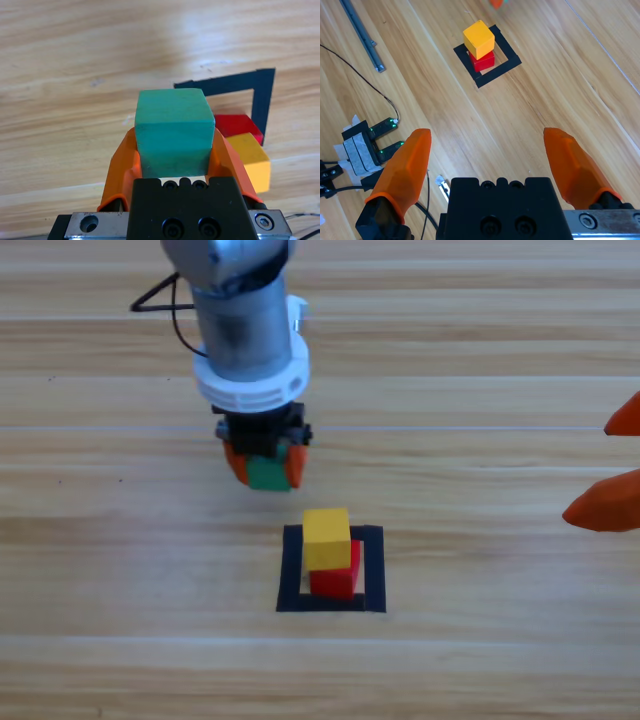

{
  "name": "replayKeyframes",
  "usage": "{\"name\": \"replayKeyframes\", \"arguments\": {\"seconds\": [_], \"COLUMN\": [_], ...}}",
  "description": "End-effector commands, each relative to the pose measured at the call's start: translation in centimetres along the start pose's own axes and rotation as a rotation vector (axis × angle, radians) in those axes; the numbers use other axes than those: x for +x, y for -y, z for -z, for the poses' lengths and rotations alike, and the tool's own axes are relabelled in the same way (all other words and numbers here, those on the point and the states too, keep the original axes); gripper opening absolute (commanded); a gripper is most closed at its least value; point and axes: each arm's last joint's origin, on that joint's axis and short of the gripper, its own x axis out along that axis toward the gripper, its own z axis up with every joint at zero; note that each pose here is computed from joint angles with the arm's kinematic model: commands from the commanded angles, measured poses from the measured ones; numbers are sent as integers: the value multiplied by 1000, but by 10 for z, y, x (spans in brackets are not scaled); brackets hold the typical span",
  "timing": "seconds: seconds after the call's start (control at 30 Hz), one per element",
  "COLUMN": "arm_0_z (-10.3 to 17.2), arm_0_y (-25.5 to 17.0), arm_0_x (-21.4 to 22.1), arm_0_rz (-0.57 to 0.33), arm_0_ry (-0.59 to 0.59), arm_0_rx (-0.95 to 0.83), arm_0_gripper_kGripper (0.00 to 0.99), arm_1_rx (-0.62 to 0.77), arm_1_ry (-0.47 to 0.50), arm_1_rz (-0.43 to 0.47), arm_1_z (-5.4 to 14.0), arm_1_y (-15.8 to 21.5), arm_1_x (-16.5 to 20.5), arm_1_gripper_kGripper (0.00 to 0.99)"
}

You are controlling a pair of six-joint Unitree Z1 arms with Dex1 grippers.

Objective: Stack the blocks in the rectangular block: red at the bottom, yellow in the middle, green on top

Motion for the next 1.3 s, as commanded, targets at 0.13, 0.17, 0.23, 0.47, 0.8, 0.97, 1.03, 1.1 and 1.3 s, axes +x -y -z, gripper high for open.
{"name": "replayKeyframes", "arguments": {"seconds": [0.13,0.17,0.23,0.47,0.8,0.97,1.03,1.1,1.3], "arm_0_z": [16,16,16,19,29,36,39,40,44], "arm_0_y": [0,-1,-7,-7,22,39,44,50,63], "arm_0_x": [-36,-39,-45,-54,-42,-34,-30,-25,-15], "arm_0_rz": [8,11,9,14,13,10,7,2,-7], "arm_0_ry": [48,52,63,56,34,21,14,8,0], "arm_0_rx": [-62,-65,-96,-122,-137,-120,-114,-106,-100], "arm_0_gripper_kGripper": [0,0,0,0,0,0,0,0,0], "arm_1_rx": [27,27,28,27,27,28,28,28,30], "arm_1_ry": [-69,-71,-75,-77,-78,-79,-79,-81,-88], "arm_1_rz": [-15,-15,-16,-16,-18,-18,-18,-18,-19], "arm_1_z": [4,3,3,3,3,3,3,3,3], "arm_1_y": [8,9,9,9,9,9,9,10,10], "arm_1_x": [24,25,26,27,27,28,28,29,31], "arm_1_gripper_kGripper": [989,989,989,989,989,989,989,989,989]}}
